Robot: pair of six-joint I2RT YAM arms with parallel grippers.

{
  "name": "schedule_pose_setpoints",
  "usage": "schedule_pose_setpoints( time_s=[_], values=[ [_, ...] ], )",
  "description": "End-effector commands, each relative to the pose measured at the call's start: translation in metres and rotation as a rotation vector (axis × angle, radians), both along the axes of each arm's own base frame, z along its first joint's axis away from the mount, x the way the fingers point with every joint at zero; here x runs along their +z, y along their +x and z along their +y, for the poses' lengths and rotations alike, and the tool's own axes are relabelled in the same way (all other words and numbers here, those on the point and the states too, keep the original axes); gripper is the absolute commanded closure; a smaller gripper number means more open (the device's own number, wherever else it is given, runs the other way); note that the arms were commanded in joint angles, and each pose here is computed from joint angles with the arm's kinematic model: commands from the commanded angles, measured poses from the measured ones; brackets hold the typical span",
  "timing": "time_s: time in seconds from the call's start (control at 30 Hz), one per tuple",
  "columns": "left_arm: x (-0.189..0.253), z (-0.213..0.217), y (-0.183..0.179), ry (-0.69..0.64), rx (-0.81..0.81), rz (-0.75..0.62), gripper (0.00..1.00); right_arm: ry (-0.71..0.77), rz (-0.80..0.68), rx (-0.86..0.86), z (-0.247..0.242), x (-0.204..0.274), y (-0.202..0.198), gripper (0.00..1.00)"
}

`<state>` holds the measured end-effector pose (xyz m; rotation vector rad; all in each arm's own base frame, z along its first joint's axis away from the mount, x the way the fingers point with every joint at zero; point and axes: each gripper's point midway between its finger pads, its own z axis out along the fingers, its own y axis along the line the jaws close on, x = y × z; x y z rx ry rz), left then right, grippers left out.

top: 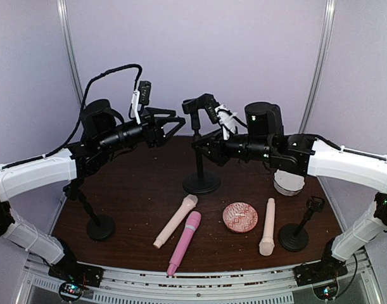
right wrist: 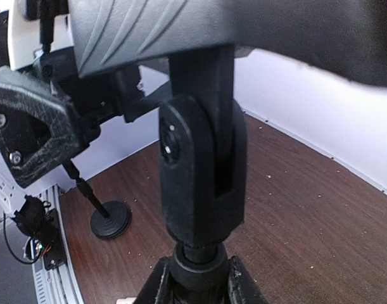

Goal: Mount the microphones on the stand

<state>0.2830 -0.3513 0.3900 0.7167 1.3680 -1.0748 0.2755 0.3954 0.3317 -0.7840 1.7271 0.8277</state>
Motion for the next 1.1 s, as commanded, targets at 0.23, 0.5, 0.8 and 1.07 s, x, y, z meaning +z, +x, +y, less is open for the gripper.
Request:
schedule_pose_setpoints(
  time_s=[0.23,0.5,0.8,1.07],
  values=[
    [-0.019,-0.021,0.002,0.185,0.127,-0.117,0.38,0.346,-0.117,-0.270,-0.041,0.116,0.016,1.00],
    [-0.026,-0.030,-0.003,0.188,0.071,-0.109,0.44,0.365,-0.095,-0.220,-0.020,0.119,0.008,1.00],
    [-0.029,-0.038,-0.012,0.182,0.000,-0.119,0.58,0.359,-0.073,-0.162,0.002,0.113,0.003,1.00],
    [-0.035,-0.043,-0.013,0.196,-0.027,-0.114,0.66,0.352,-0.081,-0.133,0.008,0.110,0.000,1.00]
  ],
)
